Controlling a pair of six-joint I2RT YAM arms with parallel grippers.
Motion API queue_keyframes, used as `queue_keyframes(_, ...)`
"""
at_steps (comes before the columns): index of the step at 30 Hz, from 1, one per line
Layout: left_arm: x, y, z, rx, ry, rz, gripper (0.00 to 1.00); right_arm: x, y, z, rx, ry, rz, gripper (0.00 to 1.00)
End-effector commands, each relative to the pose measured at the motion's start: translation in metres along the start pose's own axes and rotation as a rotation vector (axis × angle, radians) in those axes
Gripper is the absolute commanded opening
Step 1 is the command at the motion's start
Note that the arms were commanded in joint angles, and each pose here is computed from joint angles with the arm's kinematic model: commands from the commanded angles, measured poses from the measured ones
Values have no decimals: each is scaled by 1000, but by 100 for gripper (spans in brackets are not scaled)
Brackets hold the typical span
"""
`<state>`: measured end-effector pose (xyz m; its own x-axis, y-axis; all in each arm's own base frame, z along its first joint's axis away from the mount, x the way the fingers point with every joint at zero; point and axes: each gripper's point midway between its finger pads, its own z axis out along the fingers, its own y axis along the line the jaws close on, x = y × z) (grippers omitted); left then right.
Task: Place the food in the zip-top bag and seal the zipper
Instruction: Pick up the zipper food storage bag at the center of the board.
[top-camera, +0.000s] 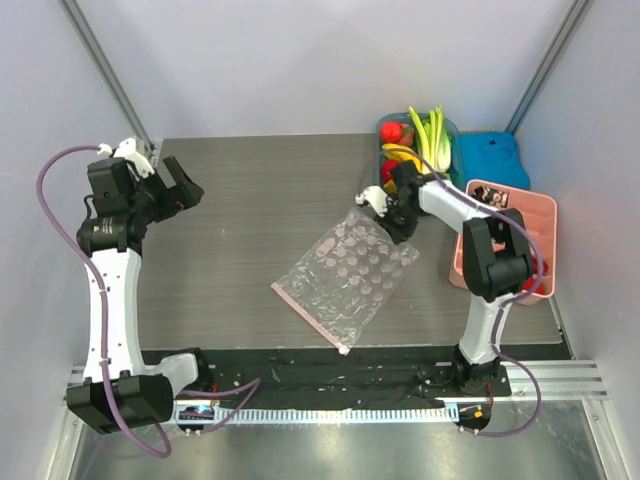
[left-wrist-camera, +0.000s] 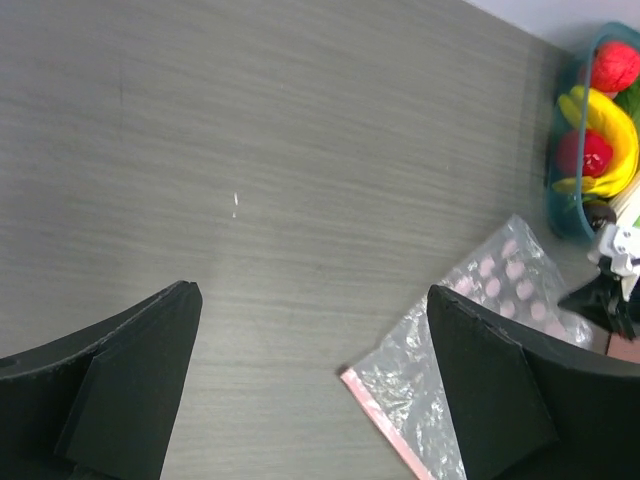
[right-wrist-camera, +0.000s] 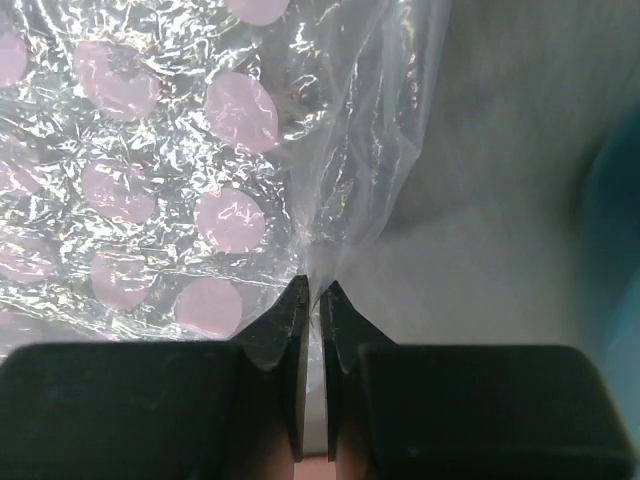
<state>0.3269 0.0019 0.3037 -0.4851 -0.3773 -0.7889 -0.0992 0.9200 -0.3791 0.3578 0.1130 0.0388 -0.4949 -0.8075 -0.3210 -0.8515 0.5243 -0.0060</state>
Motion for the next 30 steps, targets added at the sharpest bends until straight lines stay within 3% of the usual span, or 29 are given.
queue_keyframes(1, 21, 8, -9, -8, 57, -75, 100, -64, -11, 12, -29, -38, -434, 11)
queue_keyframes(7, 31, 38, -10, -67, 72, -194, 100, -181, -32, 30, 90, -146, -854, 9)
queue_keyframes(9, 39, 43, -9, -45, 101, -261, 100, -243, -40, 32, 219, -272, -968, 14)
queue_keyframes(12, 49, 37, -7, 36, 160, -280, 100, -320, -43, 8, 446, -499, -990, 34)
queue_keyframes(13, 52, 37, -7, 59, 176, -217, 100, -334, -42, -4, 490, -550, -974, 62)
queue_keyframes(14, 53, 34, -7, 93, 188, -175, 100, -343, -37, -12, 506, -595, -955, 71)
queue_keyframes(16, 57, 29, -9, 166, 196, -36, 100, -359, -23, -53, 512, -712, -860, 82)
queue_keyframes(19, 75, 26, -9, 205, 241, 178, 100, -355, -7, -101, 454, -824, -647, 86)
queue_keyframes(20, 93, 16, -5, 259, 275, 358, 100, -346, -2, -105, 430, -829, -582, 86)
queue_keyframes(22, 109, 18, 4, 233, 298, 550, 100, -333, 6, -147, 388, -898, -388, 87)
queue_keyframes(24, 145, -9, 11, 345, 337, 747, 99, -306, 15, -142, 309, -880, -249, 88)
queue_keyframes(25, 152, -15, 16, 353, 334, 814, 98, -294, 18, -172, 290, -925, -142, 89)
queue_keyframes(30, 230, -74, 36, 546, 378, 1217, 79, -218, 19, -179, 193, -855, 246, 91)
